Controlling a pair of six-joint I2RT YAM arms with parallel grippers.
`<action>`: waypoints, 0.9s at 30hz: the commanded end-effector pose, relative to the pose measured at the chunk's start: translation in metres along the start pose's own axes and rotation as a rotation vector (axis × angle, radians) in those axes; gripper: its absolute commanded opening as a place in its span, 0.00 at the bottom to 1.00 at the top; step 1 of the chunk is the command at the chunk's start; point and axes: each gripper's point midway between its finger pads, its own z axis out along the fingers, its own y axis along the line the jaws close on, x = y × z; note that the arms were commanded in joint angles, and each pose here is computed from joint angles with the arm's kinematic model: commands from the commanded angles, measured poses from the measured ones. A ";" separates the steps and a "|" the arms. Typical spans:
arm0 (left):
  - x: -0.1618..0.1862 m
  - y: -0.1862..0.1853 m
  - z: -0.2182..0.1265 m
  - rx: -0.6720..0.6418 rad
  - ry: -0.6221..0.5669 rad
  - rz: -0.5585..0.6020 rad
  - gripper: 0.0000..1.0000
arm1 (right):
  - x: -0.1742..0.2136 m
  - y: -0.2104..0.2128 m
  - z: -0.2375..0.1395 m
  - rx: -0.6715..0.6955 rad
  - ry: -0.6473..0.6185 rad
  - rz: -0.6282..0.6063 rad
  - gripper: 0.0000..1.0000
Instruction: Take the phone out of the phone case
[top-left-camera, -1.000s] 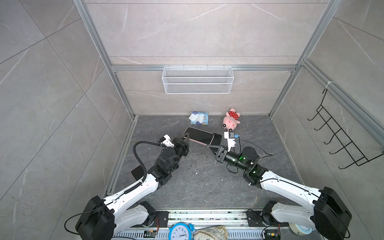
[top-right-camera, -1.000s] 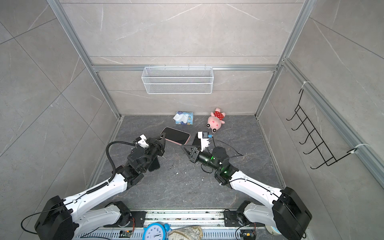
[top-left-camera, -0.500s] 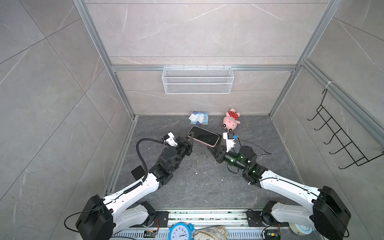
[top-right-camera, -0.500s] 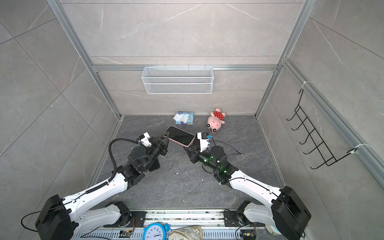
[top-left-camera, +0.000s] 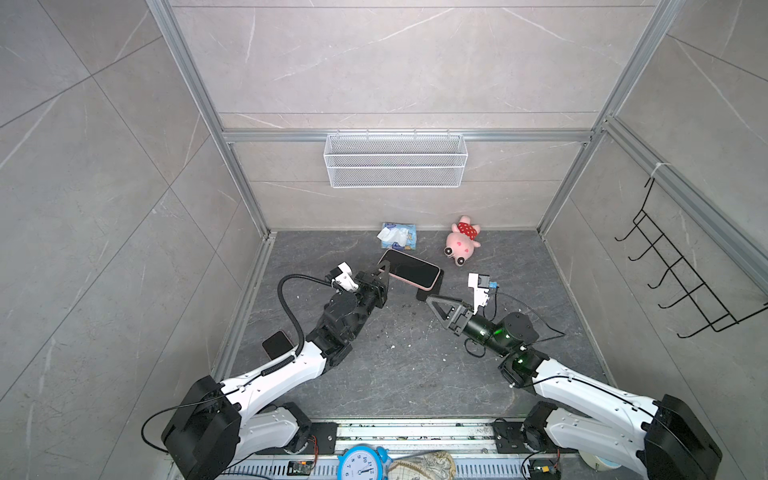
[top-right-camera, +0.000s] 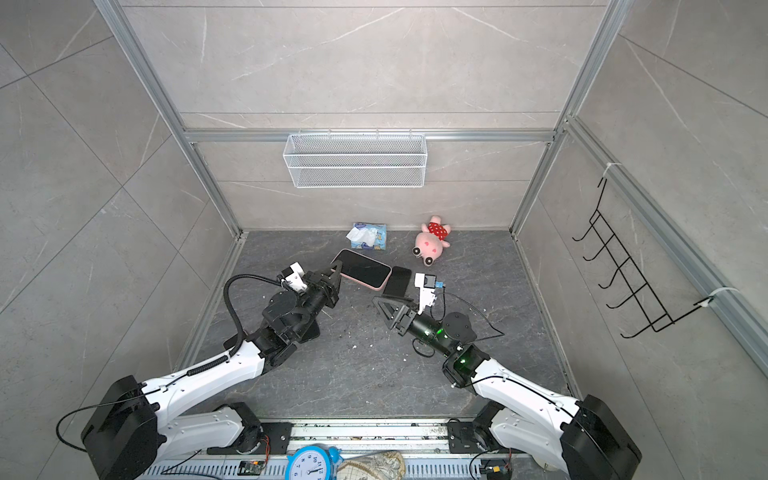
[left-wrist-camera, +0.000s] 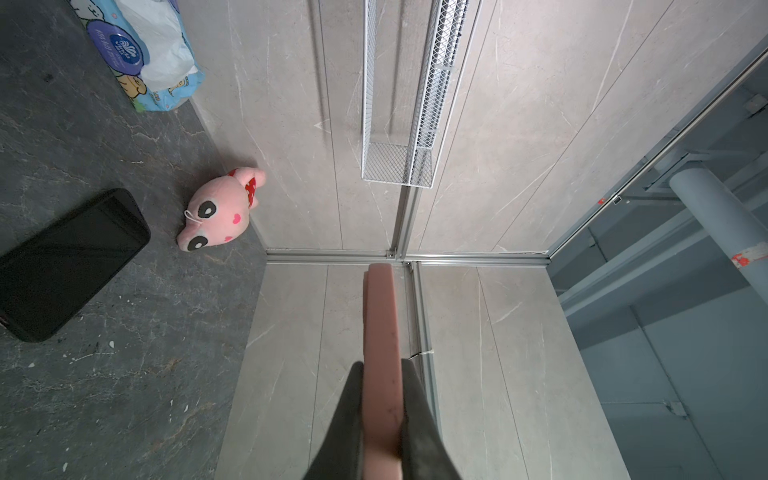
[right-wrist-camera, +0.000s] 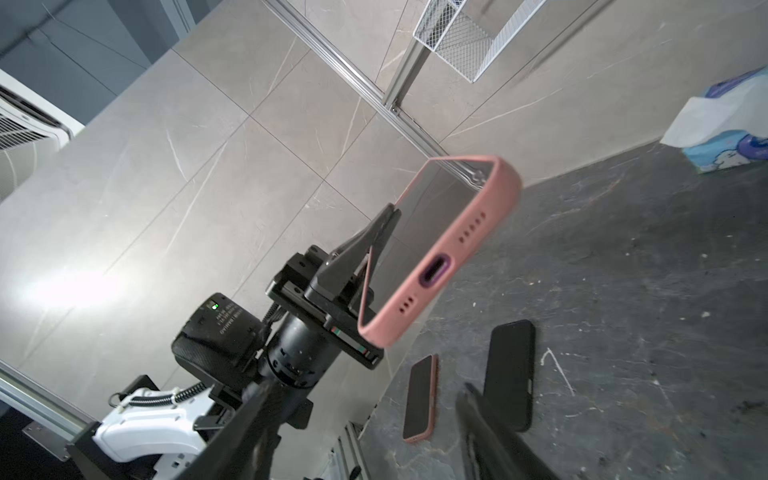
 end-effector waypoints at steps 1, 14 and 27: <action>-0.004 -0.049 -0.006 0.173 -0.020 -0.031 0.00 | -0.020 0.021 0.013 -0.076 -0.049 0.057 0.64; -0.005 -0.044 -0.007 0.160 -0.025 -0.039 0.00 | -0.023 0.016 0.024 -0.092 -0.064 0.114 0.29; 0.002 -0.040 -0.004 0.068 0.018 -0.047 0.00 | -0.011 -0.013 0.022 0.007 -0.031 -0.022 0.00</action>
